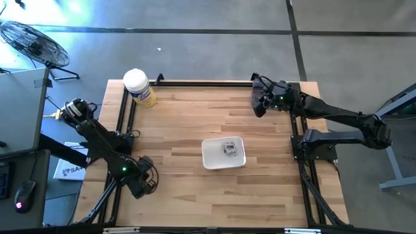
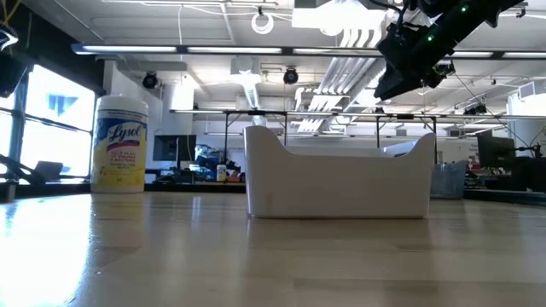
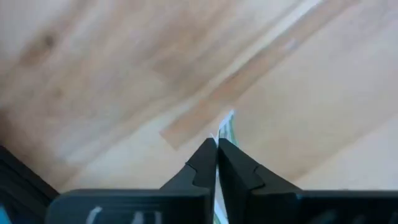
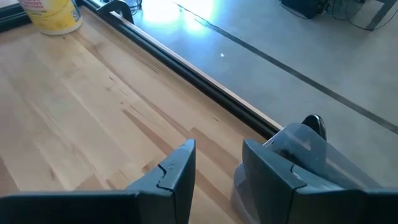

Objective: Pick & Place First Aid Supplies
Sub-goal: Put the green bandage into the black bin

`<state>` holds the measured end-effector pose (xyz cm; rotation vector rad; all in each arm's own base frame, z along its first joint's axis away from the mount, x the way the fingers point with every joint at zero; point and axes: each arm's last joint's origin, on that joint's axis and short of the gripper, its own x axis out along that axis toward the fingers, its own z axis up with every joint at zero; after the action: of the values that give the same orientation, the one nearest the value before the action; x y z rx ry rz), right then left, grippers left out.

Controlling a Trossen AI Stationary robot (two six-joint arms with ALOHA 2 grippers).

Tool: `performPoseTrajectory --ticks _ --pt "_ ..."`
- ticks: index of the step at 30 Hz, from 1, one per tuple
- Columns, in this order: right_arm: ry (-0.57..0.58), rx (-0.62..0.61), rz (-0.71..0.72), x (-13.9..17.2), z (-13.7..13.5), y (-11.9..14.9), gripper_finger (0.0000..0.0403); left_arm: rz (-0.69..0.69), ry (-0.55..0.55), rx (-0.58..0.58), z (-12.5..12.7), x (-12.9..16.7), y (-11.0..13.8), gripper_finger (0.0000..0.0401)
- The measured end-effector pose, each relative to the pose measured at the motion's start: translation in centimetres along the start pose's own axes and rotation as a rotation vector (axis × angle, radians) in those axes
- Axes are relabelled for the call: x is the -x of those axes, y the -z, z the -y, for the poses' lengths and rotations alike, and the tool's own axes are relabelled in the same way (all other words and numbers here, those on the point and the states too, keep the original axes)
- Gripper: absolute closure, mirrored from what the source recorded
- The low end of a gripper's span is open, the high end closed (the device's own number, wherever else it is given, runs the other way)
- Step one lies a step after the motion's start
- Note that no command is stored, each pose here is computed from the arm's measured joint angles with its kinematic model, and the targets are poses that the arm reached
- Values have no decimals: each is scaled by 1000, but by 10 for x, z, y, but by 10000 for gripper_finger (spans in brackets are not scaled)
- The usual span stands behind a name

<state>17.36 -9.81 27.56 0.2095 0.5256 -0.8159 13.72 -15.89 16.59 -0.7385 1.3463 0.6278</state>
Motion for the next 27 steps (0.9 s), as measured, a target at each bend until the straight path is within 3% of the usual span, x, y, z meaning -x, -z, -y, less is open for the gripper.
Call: performPoseTrajectory --ticks 7,11,21,27 --pt "-61 10 -10 0 -2 0 276 204 65 -64 14 20 -5 398" --pt "-131 61 -10 1 -10 1 276 401 78 -36 20 34 -18 398" --pt "-644 195 17 -13 -84 8 276 829 91 -23 29 61 -86 400" --pt "-921 152 6 -35 -132 22 257 1018 115 -68 44 75 -133 400"
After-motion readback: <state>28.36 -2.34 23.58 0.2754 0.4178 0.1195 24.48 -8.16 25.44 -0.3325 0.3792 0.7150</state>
